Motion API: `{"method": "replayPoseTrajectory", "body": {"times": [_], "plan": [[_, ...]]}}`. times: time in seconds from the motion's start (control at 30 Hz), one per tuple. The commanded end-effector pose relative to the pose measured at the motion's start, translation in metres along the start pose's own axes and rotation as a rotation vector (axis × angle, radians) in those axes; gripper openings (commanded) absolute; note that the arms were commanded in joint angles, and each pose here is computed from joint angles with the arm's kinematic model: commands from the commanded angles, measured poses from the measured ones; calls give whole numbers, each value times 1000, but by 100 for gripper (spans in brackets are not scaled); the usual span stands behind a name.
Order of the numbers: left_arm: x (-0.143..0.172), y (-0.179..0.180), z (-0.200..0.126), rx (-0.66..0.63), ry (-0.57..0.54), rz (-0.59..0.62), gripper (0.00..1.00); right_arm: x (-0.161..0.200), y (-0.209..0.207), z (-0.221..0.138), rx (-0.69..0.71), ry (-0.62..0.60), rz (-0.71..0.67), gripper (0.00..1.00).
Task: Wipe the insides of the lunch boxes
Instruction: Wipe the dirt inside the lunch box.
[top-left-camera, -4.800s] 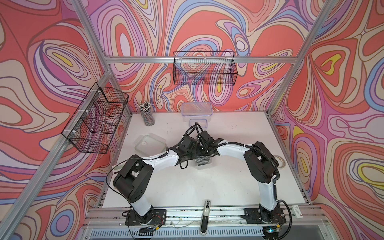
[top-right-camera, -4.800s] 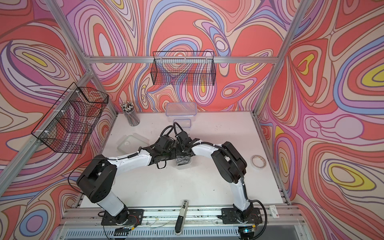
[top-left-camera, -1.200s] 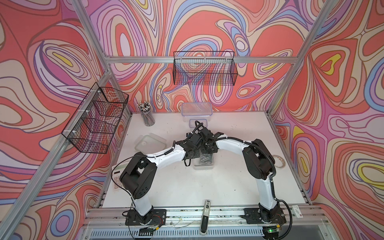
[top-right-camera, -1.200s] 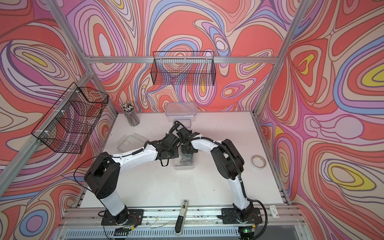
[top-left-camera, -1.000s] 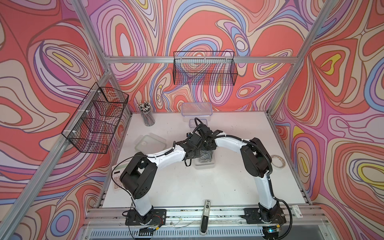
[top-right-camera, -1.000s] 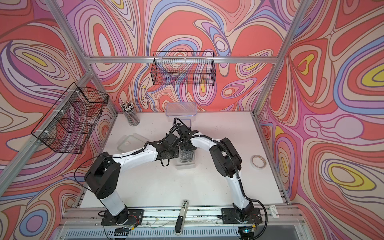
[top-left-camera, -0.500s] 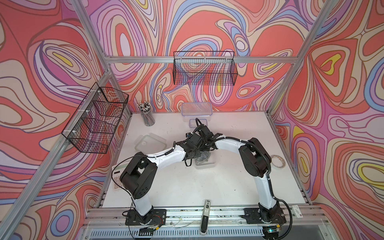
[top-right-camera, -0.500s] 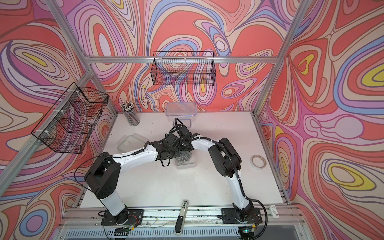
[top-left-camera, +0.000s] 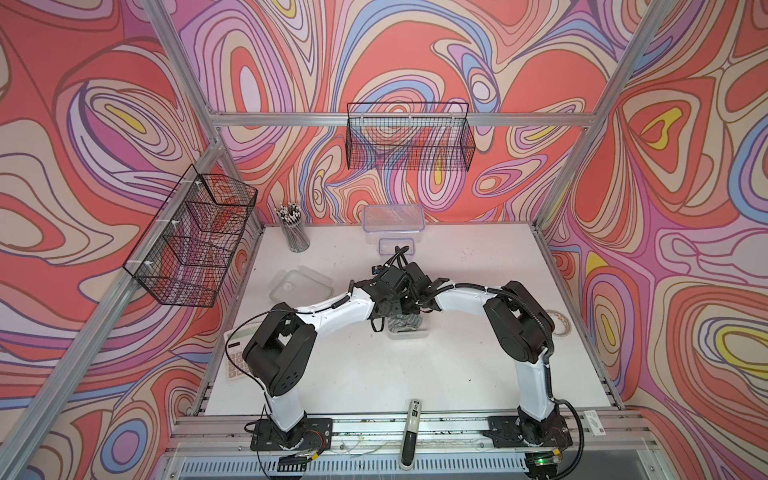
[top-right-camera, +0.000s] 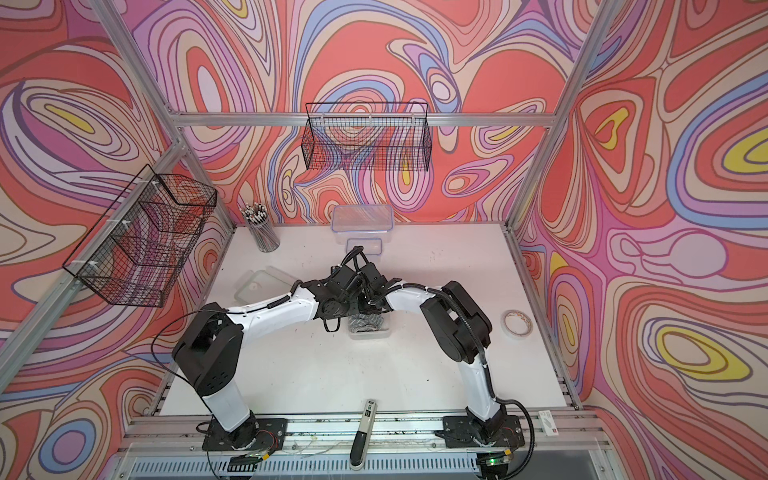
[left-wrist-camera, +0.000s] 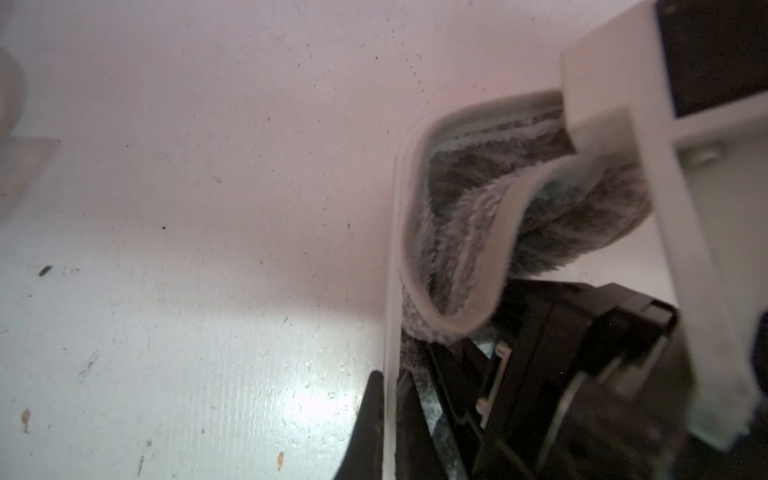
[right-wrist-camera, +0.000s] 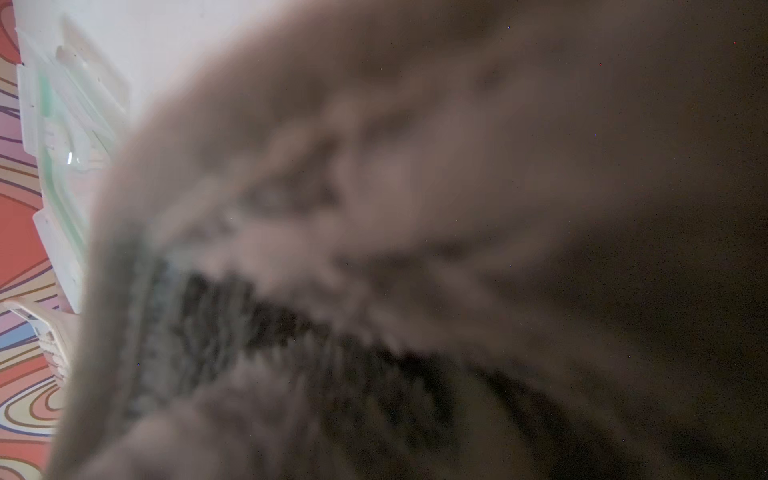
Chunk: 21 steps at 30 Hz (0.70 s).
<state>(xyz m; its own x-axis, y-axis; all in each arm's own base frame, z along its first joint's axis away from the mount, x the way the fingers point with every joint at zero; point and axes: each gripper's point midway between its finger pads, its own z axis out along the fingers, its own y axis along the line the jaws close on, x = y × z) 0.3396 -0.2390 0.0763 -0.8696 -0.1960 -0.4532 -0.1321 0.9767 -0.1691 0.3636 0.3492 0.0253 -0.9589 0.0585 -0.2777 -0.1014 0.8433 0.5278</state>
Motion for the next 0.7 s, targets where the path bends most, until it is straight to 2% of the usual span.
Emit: {"method": "replayPoseTrajectory", "body": {"times": [0.0,0.13,0.3,0.5,0.67], "plan": [[-20,3,2,-21,-48,-41,0,65,-18,10,78,184,8,0],[-25,9,2,-42,-55,-37,0,75,-33,4,136,193,8,0],[-25,12,-1,-52,-46,-4,0,73,-63,-11,316,164,-19,0],[-10,12,0,-25,10,33,0,47,-88,-29,523,88,-90,0],[6,17,3,-23,56,52,0,17,-97,-34,604,25,-115,0]]}}
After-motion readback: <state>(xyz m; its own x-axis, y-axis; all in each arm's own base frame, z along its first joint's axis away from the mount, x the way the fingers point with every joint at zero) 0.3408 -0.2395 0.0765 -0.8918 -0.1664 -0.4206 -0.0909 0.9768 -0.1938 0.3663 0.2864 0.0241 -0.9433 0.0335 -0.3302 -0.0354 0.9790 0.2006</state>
